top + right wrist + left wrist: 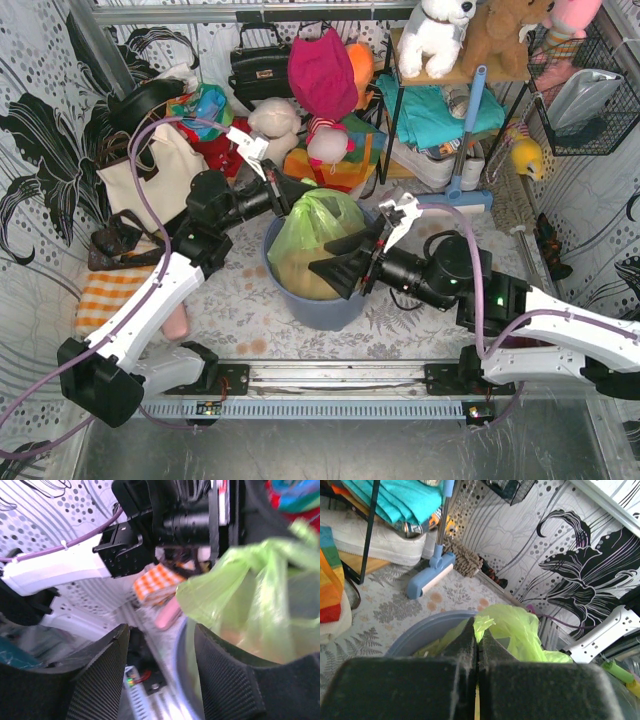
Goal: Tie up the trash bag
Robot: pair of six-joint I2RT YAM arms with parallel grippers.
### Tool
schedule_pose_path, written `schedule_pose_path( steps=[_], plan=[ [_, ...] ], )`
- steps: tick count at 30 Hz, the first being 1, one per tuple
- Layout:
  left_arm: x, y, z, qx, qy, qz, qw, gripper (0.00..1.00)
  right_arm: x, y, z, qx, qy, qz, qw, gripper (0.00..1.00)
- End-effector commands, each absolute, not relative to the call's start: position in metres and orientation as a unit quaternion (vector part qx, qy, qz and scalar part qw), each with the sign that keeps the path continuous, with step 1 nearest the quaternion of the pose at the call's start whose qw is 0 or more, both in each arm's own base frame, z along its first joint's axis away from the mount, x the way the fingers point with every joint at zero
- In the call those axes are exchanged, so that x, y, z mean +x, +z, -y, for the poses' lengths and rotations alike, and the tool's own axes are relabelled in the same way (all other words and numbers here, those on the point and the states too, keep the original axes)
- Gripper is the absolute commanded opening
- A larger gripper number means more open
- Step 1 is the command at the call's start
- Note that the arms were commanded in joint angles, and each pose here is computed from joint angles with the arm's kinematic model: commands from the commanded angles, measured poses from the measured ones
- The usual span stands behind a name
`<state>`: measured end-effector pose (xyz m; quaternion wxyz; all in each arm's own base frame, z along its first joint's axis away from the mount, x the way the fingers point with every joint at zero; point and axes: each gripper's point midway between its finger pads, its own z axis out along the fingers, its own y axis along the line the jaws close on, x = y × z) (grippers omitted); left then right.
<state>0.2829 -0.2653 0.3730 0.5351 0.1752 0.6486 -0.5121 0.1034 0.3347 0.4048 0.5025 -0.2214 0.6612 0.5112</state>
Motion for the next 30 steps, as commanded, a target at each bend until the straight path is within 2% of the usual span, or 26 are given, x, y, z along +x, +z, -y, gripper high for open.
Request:
schedule_pose_path(
  steps=[1, 7, 12, 15, 19, 30],
  plan=[
    [0.272, 0.364, 0.266, 0.19, -0.515, -0.661, 0.511, 0.0, 0.122, 0.434, -0.319, -0.308, 0.419, -0.569, 0.638, 0.57],
    [0.265, 0.356, 0.263, 0.193, -0.508, -0.68, 0.492, 0.0, 0.125, 0.433, -0.33, -0.39, 0.352, -0.493, 0.694, 0.7],
    [0.257, 0.352, 0.261, 0.195, -0.51, -0.685, 0.482, 0.0, 0.141, 0.433, -0.336, -0.397, 0.294, -0.473, 0.729, 0.72],
    [0.253, 0.35, 0.259, 0.194, -0.51, -0.688, 0.478, 0.0, 0.147, 0.431, -0.338, -0.395, 0.275, -0.469, 0.74, 0.7],
    [0.248, 0.349, 0.256, 0.193, -0.506, -0.691, 0.478, 0.0, 0.153, 0.421, -0.341, -0.399, 0.258, -0.478, 0.739, 0.59],
    [0.244, 0.353, 0.255, 0.196, -0.51, -0.688, 0.478, 0.0, 0.158, 0.407, -0.349, -0.408, 0.242, -0.477, 0.74, 0.42]
  ],
)
